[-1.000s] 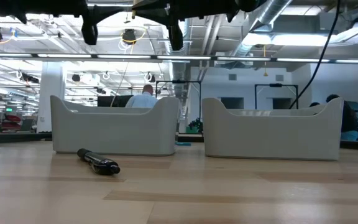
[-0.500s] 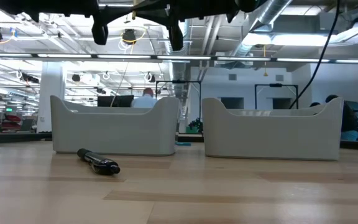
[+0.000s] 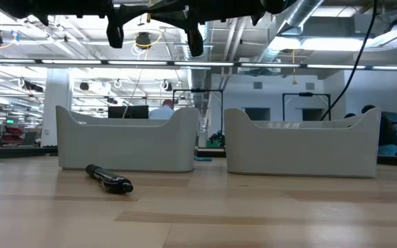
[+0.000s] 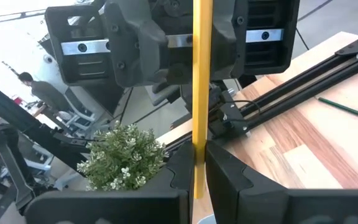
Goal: Sort pens & pencils
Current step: Put the yellow pencil into the left gray bin
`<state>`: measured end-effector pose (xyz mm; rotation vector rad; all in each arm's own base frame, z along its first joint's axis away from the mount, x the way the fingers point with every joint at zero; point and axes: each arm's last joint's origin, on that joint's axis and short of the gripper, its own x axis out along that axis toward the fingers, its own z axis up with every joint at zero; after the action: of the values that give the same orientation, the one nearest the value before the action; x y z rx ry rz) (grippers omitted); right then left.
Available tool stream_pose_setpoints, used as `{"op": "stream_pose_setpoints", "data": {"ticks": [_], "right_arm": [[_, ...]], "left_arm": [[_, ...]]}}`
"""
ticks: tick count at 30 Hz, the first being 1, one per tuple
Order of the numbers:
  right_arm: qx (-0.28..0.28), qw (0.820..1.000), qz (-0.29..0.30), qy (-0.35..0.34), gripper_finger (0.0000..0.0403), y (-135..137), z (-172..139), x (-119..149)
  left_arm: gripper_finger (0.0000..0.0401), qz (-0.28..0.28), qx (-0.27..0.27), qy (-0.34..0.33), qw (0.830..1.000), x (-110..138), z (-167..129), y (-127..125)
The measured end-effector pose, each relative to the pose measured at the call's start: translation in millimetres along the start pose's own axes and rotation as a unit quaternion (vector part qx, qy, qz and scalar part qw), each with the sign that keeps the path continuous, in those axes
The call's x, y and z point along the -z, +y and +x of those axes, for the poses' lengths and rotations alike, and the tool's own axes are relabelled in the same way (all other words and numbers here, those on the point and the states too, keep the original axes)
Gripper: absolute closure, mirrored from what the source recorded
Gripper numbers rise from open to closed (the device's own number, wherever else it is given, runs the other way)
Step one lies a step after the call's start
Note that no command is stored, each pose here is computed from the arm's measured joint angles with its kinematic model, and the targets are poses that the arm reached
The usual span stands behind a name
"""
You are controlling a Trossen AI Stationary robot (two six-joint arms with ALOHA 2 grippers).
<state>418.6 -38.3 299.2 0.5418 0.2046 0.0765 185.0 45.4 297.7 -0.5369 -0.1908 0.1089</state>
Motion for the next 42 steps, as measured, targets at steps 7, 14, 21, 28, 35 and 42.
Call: {"op": "stream_pose_setpoints", "data": {"ticks": [7, 14, 21, 28, 35, 42], "right_arm": [[0.004, 1.000, 0.002, 0.012, 0.0349, -0.8, -0.1, 2.2], [0.009, 1.000, -0.001, 0.022, 0.0349, -1.1, -0.3, 4.2], [0.008, 1.000, -0.004, 0.023, 0.0349, 0.2, 0.0, 5.1], [0.008, 1.000, -0.004, 0.023, 0.0349, 0.2, 0.0, 5.1], [0.008, 1.000, -0.008, 0.024, 0.0349, 0.2, 0.0, 5.2], [0.002, 1.000, -0.008, 0.027, 0.0349, 0.8, 0.1, 5.6]], "left_arm": [[0.0333, 0.012, -0.004, -0.003, 1.000, -0.3, 0.0, 0.2], [0.0393, 0.012, -0.010, -0.005, 1.000, 0.0, 0.0, 0.8], [0.0389, 0.015, -0.012, -0.006, 1.000, -0.1, 0.0, 0.8], [0.0394, 0.016, -0.012, -0.006, 1.000, -0.2, 0.0, 0.8], [0.0381, 0.015, -0.012, -0.006, 1.000, -0.1, 0.0, 0.8], [0.0368, 0.006, -0.011, -0.006, 1.000, -0.1, 0.0, 0.8]]}}
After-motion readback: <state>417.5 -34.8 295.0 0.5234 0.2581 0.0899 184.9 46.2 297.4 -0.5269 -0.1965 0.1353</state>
